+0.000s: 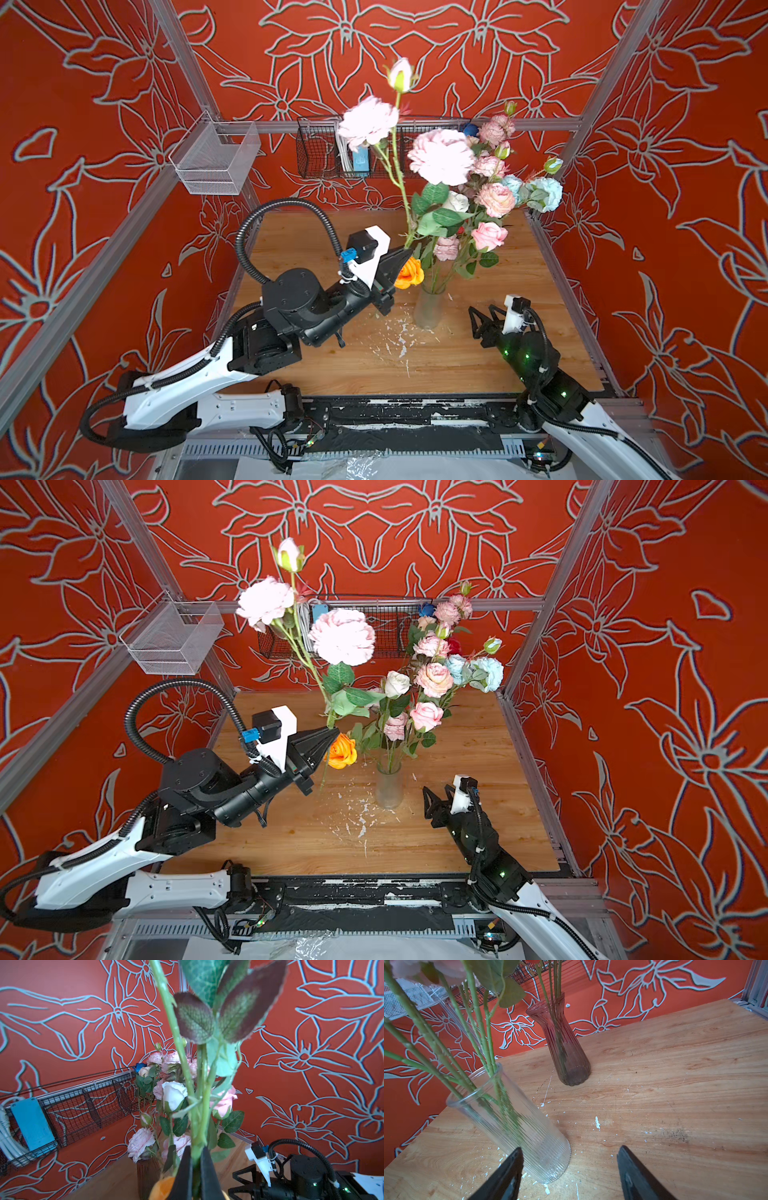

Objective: Arrange the flowers into the vase
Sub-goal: 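Carry the pink rose spray up over the clear vase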

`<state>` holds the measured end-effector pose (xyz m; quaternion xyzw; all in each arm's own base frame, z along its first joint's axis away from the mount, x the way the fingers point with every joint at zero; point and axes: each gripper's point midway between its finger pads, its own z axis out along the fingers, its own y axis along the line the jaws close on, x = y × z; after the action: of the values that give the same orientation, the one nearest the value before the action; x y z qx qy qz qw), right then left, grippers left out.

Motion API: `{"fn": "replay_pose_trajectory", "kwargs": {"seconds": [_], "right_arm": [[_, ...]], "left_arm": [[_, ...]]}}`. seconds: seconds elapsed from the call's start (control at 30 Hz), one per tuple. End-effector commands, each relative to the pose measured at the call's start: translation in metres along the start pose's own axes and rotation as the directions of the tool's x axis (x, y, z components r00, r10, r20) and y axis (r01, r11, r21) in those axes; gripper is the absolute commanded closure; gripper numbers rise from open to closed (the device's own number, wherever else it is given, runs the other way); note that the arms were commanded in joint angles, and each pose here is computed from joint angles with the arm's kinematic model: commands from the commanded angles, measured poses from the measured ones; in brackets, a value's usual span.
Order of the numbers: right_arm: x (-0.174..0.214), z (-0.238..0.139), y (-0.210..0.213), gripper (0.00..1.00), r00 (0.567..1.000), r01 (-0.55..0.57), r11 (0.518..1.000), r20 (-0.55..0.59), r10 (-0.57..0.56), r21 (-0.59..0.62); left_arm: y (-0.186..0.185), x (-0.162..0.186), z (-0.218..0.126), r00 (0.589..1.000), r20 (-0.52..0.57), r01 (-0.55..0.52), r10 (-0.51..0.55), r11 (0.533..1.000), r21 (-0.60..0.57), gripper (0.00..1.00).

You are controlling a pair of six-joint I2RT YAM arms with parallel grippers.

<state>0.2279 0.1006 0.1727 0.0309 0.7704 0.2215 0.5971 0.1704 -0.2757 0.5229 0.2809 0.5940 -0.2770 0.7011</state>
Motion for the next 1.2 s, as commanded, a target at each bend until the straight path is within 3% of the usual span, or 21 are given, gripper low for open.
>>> {"fn": "replay_pose_trajectory", "kwargs": {"seconds": [0.0,0.13,0.4,0.77,1.07,1.17], "right_arm": [[-0.005,-0.001,-0.005,0.27,1.000,-0.010,1.000,0.022,0.009,0.025],[-0.005,-0.001,-0.003,0.27,1.000,-0.012,1.000,0.023,0.011,0.019],[-0.004,0.000,-0.003,0.27,1.000,-0.008,1.000,0.012,0.008,0.022],[-0.003,0.001,-0.003,0.27,1.000,-0.008,1.000,0.010,0.008,0.019],[-0.002,0.001,-0.006,0.27,1.000,-0.004,0.999,0.009,0.004,0.034],[-0.002,0.001,-0.007,0.27,1.000,0.000,0.999,0.008,0.000,0.042]], "left_arm": [[0.008,-0.004,0.000,0.996,-0.047,-0.077,0.073,0.993,-0.087,1.00],[0.020,-0.011,-0.011,1.000,-0.016,-0.022,0.020,0.992,-0.127,1.00],[0.011,-0.024,-0.018,0.999,-0.015,0.049,-0.050,0.998,-0.048,1.00],[0.023,0.010,-0.051,0.979,-0.101,0.173,-0.178,0.983,-0.055,1.00],[-0.009,0.035,-0.053,0.958,-0.166,0.252,-0.235,0.964,0.086,1.00],[-0.026,0.023,-0.043,0.961,-0.112,0.270,-0.254,0.950,0.160,1.00]]}}
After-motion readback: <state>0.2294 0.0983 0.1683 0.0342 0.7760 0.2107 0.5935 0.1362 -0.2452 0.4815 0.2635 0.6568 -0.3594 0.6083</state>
